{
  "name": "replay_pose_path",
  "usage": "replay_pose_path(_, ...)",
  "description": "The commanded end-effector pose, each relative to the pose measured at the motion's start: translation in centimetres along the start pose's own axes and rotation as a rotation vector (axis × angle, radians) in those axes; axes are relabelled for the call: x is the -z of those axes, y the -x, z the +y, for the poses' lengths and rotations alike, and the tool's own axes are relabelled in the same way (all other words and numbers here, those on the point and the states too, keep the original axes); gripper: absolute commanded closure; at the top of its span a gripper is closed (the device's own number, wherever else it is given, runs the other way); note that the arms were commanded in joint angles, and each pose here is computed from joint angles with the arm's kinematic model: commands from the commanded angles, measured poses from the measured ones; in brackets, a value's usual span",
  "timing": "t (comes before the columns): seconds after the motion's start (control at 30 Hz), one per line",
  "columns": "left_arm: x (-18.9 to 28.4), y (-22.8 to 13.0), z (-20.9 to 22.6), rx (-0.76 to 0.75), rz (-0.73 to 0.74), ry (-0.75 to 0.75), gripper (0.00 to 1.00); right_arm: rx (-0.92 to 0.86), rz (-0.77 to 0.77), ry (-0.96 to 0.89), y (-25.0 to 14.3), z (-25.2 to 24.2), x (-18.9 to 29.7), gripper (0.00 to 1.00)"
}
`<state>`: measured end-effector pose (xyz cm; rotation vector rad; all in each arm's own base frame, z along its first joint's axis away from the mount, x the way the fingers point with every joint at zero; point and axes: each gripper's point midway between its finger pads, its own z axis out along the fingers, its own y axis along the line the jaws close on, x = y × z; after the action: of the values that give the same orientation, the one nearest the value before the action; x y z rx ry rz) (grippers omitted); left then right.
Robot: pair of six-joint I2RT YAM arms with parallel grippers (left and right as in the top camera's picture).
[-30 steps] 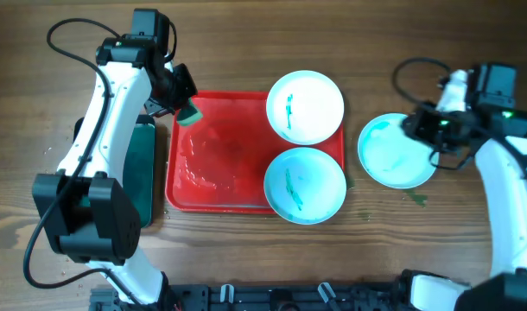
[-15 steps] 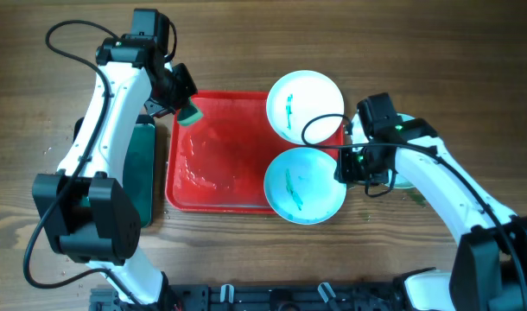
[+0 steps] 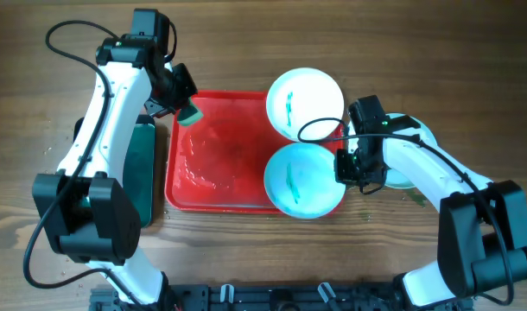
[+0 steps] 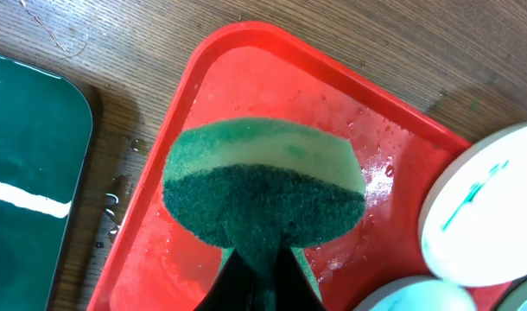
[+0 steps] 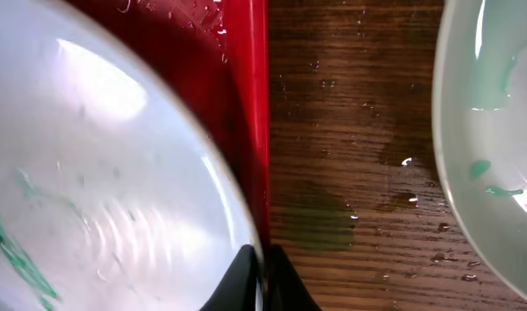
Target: Clean dirty plates on tray and stack at the side
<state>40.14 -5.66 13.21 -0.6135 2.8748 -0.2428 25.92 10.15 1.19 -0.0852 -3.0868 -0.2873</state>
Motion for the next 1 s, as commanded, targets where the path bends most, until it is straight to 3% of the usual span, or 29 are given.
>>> replay_pose_path(0.0, 0.8, 0.3, -0.2, 0.01, -0.03, -0.004, 0.96, -0.002, 0.032, -0.01, -0.8, -0.1, -0.2, 0.96)
replay_pose_path(0.23, 0.8, 0.3, -0.2, 0.01, -0.03, -0.003, 0.96, 0.032, 0.048, 0.049, -1.1, 1.9, 4.0, 0.96)
replay_pose_path(0.43, 0.8, 0.4, -0.2, 0.01, -0.03, -0.004, 0.96, 0.026, -0.128, 0.21, 2.2, 9.6, 5.8, 0.96)
replay_pose_path(0.63, 0.8, 0.3, -0.1, 0.011, -0.028, 0.005, 0.96, -0.027, -0.321, 0.221, 5.2, 15.8, 3.5, 0.96)
replay_pose_path(0.8, 0.8, 0.2, 0.5, 0.012, -0.029, 0.032, 0.96, -0.013, -0.315, 0.229, 5.9, 17.5, 0.2, 0.96)
replay_pose_path(0.97, 0.8, 0.2, 0.5, 0.012, -0.027, 0.033, 0.96, 0.013, -0.214, 0.265, 5.4, 18.5, -3.5, 0.94)
